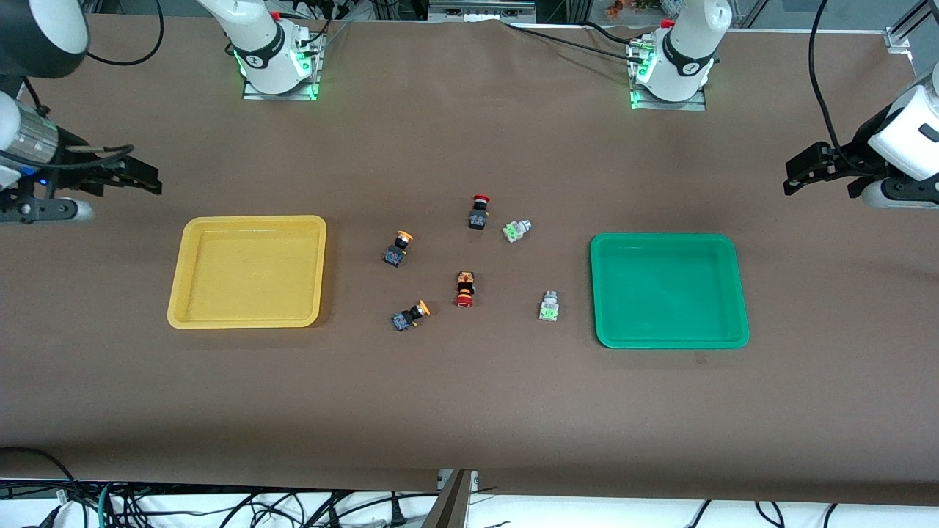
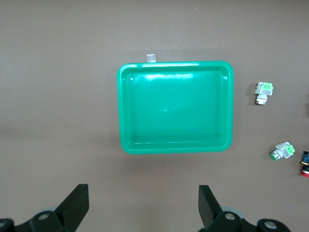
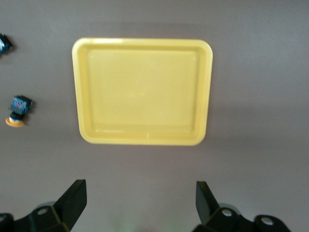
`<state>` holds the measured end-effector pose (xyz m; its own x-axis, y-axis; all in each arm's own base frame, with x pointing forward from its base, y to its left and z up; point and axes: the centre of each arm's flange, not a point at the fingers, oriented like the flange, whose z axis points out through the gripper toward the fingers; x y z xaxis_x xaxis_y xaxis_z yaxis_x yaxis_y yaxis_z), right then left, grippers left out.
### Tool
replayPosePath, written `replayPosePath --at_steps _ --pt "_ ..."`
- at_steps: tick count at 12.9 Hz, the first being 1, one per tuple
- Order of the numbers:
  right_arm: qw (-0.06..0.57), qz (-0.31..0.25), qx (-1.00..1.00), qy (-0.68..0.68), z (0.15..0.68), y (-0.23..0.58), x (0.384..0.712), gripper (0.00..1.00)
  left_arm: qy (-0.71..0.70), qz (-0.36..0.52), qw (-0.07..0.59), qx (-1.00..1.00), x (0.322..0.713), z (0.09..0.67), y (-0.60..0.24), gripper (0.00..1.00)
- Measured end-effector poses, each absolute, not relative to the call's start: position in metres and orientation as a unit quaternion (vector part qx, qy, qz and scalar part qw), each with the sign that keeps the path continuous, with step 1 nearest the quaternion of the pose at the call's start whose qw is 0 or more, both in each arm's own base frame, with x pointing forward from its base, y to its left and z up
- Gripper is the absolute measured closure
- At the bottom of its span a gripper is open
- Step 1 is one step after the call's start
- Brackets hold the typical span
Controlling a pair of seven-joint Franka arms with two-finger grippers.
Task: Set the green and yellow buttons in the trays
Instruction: 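Reach the right gripper to orange button while the left gripper reaches green button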
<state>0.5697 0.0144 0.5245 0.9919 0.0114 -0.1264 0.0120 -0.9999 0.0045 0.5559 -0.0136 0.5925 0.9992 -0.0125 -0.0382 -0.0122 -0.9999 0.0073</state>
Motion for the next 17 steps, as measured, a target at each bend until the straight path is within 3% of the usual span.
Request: replayPosePath --at_steps 3,8,12,17 --pt "0.015 -0.069 0.996 -0.055 0.463 0.121 0.586 0.0 -0.006 -0.055 0.005 0.998 0.572 0.553 -0.019 0.0" --pt "-0.006 -0.086 0.982 -0.166 0.335 0.263 0.584 0.0 -0.062 -0.152 0.019 0.986 0.611 0.408 -0.112 0.0" --pt "-0.019 -0.063 0.971 -0.229 0.245 0.33 0.572 0.0 -0.123 -0.079 0.017 0.989 0.612 0.341 -0.269 0.0" --pt "0.003 -0.086 0.971 -0.225 0.194 0.349 0.551 0.0 -0.146 0.006 0.03 0.989 0.623 0.252 -0.318 0.0"
